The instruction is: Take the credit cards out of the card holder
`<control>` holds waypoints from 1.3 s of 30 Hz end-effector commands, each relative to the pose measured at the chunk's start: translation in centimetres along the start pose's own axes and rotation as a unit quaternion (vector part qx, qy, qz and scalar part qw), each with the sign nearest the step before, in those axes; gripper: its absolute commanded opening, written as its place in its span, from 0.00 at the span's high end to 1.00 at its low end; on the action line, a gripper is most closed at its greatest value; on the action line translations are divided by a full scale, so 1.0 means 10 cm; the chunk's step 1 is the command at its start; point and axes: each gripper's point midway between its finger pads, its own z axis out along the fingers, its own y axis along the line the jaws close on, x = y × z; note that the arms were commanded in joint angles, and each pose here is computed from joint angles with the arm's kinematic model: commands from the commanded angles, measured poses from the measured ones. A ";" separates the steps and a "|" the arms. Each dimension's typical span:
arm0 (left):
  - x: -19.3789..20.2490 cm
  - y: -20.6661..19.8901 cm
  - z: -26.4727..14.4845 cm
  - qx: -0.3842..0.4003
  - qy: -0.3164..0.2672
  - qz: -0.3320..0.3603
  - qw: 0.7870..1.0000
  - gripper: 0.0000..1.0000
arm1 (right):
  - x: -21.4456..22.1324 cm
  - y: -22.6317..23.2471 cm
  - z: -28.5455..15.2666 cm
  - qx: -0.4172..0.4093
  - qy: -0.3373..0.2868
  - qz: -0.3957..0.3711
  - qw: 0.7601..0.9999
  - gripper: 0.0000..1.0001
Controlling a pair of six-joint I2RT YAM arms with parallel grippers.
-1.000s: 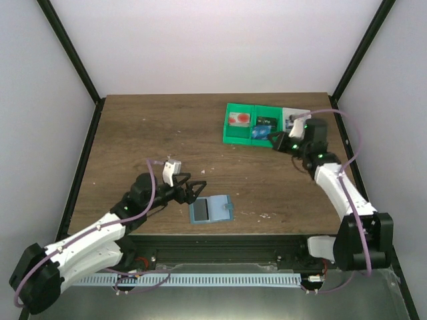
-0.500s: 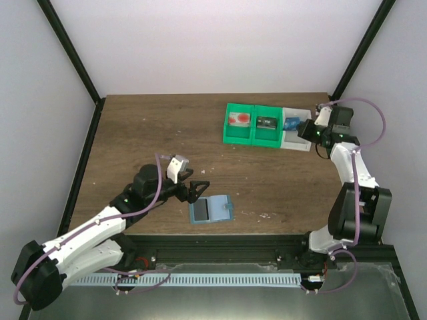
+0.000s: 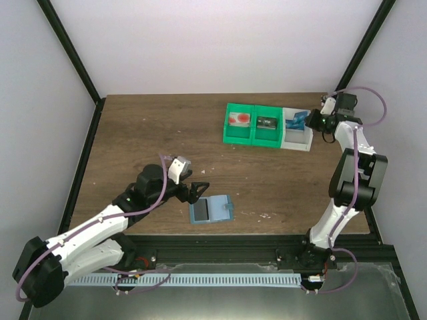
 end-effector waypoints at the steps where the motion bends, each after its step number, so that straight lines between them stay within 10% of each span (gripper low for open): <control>1: 0.03 0.07 0.03 -0.014 0.002 0.009 1.000 0.00 | -0.11 -0.05 0.13 -0.008 0.007 -0.011 1.000 0.99; 39: 0.09 0.12 0.19 -0.012 0.022 -0.003 1.000 0.00 | -0.18 -0.39 0.85 -0.005 0.050 0.012 0.999 0.96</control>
